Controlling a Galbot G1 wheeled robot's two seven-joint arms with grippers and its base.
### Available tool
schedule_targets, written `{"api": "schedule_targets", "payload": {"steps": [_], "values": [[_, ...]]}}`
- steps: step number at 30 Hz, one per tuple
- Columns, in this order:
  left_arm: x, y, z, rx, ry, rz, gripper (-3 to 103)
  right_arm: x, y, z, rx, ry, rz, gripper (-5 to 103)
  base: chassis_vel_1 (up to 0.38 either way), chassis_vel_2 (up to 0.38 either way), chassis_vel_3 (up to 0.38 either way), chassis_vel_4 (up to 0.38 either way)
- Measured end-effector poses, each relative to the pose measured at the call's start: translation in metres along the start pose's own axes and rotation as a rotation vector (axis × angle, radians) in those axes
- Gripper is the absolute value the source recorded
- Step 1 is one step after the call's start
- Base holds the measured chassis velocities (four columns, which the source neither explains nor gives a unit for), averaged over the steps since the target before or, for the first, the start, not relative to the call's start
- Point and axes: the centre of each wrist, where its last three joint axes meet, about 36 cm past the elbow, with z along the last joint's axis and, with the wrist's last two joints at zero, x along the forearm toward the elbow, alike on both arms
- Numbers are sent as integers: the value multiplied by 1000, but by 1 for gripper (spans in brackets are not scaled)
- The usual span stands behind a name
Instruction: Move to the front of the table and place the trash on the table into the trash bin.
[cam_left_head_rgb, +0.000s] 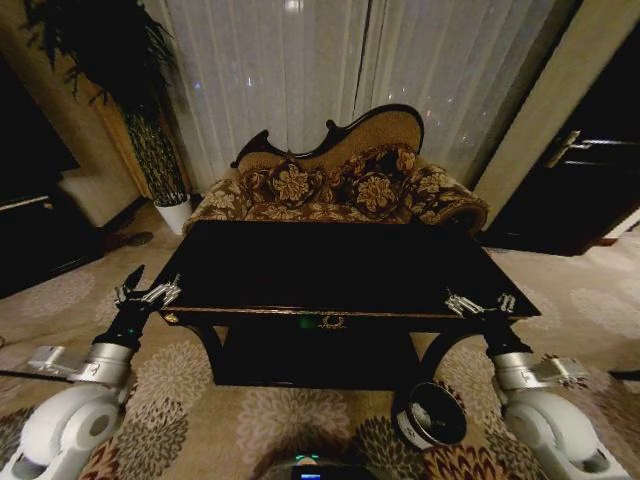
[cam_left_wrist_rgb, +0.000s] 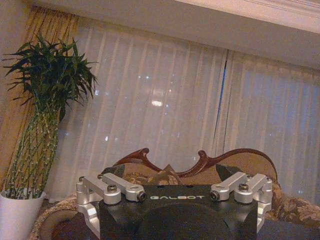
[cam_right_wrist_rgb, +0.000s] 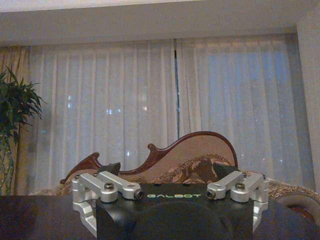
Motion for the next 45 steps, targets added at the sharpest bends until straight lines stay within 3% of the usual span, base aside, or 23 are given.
{"api": "schedule_targets", "payload": {"steps": [45], "values": [[0, 0, 0, 0, 0, 0, 100, 0, 0, 0, -1, 0, 0, 100, 128, -129, -129, 133]]}}
